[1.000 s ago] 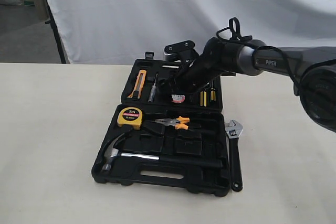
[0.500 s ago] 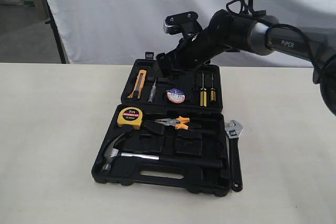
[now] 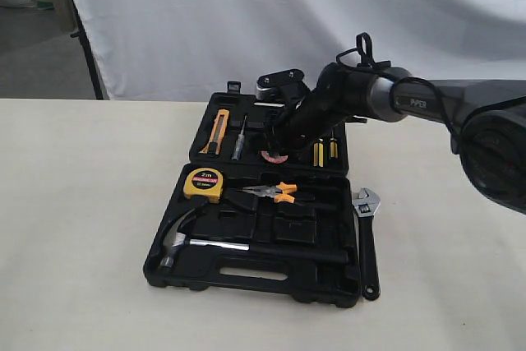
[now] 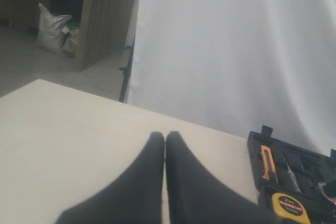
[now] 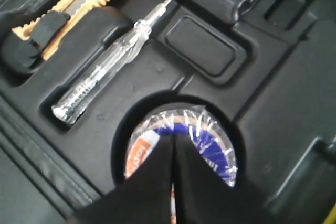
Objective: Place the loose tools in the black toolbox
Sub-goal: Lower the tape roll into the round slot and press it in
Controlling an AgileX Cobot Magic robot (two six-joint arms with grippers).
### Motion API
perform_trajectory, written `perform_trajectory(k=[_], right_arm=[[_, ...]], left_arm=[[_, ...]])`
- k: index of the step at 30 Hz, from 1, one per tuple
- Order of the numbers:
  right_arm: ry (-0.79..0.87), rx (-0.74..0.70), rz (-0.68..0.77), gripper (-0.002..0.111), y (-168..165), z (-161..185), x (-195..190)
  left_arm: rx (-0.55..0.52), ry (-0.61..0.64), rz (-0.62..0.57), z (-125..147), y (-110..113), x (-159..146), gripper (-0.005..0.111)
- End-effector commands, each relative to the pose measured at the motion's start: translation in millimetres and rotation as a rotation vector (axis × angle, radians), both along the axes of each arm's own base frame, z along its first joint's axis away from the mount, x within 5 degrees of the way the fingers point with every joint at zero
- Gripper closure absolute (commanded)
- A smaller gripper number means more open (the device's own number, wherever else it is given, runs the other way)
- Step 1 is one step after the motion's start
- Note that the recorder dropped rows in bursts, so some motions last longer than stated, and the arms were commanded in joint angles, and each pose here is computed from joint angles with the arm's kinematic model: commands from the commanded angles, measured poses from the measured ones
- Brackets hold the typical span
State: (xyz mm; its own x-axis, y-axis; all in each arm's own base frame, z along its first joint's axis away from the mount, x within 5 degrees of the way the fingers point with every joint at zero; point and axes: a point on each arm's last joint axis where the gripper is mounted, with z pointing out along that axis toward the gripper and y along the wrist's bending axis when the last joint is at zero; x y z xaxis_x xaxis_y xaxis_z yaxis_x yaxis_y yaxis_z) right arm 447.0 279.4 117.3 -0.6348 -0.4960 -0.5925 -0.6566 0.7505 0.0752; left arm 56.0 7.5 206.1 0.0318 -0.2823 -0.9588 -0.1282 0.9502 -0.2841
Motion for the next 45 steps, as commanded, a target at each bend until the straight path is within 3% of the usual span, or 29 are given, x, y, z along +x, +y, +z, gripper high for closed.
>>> perform_trajectory(k=[1,14,26,41,45], right_arm=[[0.026,-0.015,-0.006,0.109,-4.4,-8.9,1.3],[-0.084,0.069,-0.041,0.109,-2.1,45.9,4.8],[-0.013,0.051,-0.044,0.109,12.4,-7.9,0.8],[-0.090,0.099,-0.043,0.109,9.9,43.9,0.2],[-0.072,0.088,-0.055,0.109,1.0,41.4,4.5]], left_arm=[[0.002,-0.013,0.026,1.7,1.4,-0.6,0.106],[0.002,-0.013,0.026,1.7,1.4,-0.6,0.106],[0.002,-0.013,0.026,1.7,1.4,-0.6,0.106],[0.002,-0.013,0.026,1.7,1.4,-0.6,0.106],[0.002,-0.013,0.026,1.7,1.4,-0.6,0.106]])
